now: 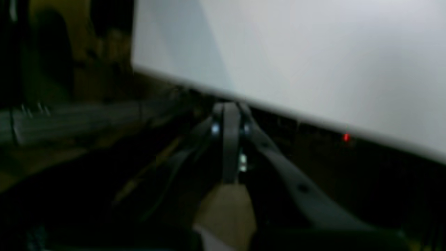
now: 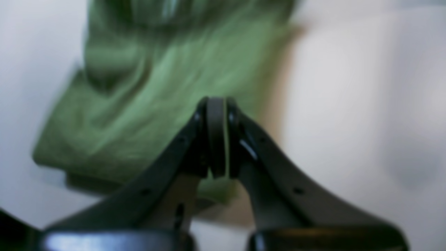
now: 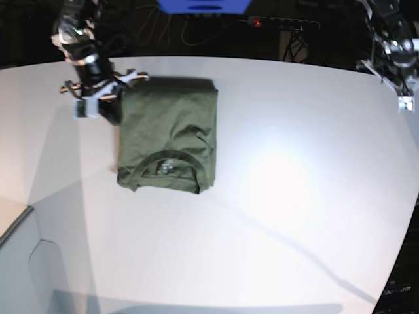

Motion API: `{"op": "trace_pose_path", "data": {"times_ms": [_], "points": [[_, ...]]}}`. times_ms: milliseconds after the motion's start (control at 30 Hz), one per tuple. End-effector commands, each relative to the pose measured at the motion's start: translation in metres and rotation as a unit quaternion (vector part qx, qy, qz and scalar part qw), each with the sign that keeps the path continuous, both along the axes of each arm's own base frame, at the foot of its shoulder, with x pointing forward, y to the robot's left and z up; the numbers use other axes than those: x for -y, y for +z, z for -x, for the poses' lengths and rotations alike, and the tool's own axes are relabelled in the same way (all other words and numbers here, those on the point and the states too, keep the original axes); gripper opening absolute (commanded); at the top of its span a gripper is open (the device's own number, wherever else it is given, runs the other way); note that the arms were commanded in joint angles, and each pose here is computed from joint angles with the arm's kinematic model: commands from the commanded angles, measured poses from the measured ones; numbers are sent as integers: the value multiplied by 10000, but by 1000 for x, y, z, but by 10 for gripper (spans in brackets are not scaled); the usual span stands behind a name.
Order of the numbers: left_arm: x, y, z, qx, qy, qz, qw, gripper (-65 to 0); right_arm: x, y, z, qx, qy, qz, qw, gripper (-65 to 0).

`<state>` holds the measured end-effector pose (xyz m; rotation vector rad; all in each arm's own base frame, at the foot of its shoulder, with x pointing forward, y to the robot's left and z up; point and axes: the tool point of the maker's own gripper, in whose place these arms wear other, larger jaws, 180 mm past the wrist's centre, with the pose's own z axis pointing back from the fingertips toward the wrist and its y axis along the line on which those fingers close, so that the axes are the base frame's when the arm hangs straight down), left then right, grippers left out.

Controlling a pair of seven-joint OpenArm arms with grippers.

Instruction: Layout the t-shirt on the table in an organized manner, then fold the t-shirt properly

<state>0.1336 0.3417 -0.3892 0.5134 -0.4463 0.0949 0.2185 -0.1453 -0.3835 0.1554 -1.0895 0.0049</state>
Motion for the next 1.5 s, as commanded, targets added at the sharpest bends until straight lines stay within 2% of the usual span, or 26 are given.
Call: {"op": "trace_pose_path", "data": {"times_ms": [0, 100, 233, 333, 467, 533, 633, 733, 867, 933, 1000, 1100, 1200, 1267, 1367, 1467], "points": [[1, 1, 9, -50, 33, -27, 10000, -647, 7, 19, 2, 327, -155, -109, 9993, -650], [22, -18, 44, -410, 155, 257, 9987, -649, 21, 25, 29, 249, -382, -168, 9988, -650], [46, -44, 83, -855, 353, 658, 9935, -649, 34, 1, 79, -434, -523, -45, 9977, -650], [64, -77, 97, -1113, 363, 1057, 9875, -649, 35, -30, 117, -1062, -614, -142, 9923, -650], [105, -130, 104, -1144, 77, 1710, 9786, -649, 36, -76, 162, -1846, -701, -312, 9798, -650], [122, -156, 101, -1032, 81, 2025, 9738, -649, 26, -103, 182, -2252, -669, -503, 9707, -650], [136, -193, 107, -1218, 91, 2408, 9629, -649, 14, -144, 197, -2754, -617, -761, 9563, -650], [145, -228, 114, -1406, 221, 2800, 9494, -649, 5, -179, 203, -2957, -805, -1041, 9462, -650], [147, -257, 111, -1232, 387, 3145, 9404, -649, -6, -215, 209, -3015, -874, -1028, 9439, -650], [150, -262, 101, -995, 449, 3278, 9384, -649, -6, -230, 214, -3091, -947, -742, 9434, -650], [153, -263, 89, -817, 438, 3351, 9376, -649, -2, -243, 218, -3160, -1008, -249, 9431, -650], [162, -263, 75, -967, -100, 3332, 9378, -649, 1, -257, 217, -3329, -656, 770, 9375, -650], [165, -263, 71, -976, -177, 3330, 9377, -649, 10, -261, 208, -3365, -165, 1873, 9227, -650], [161, -264, 70, -986, -142, 3213, 9417, -649, 24, -257, 198, -3246, -91, 2526, 9115, -650], [166, -267, 72, -1032, -92, 3016, 9478, -649, 33, -251, 185, -3072, -77, 3048, 9015, -650], [179, -268, 72, -1044, -118, 3085, 9454, -649, 39, -248, 183, -3107, -17, 3406, 8874, -650]]}}
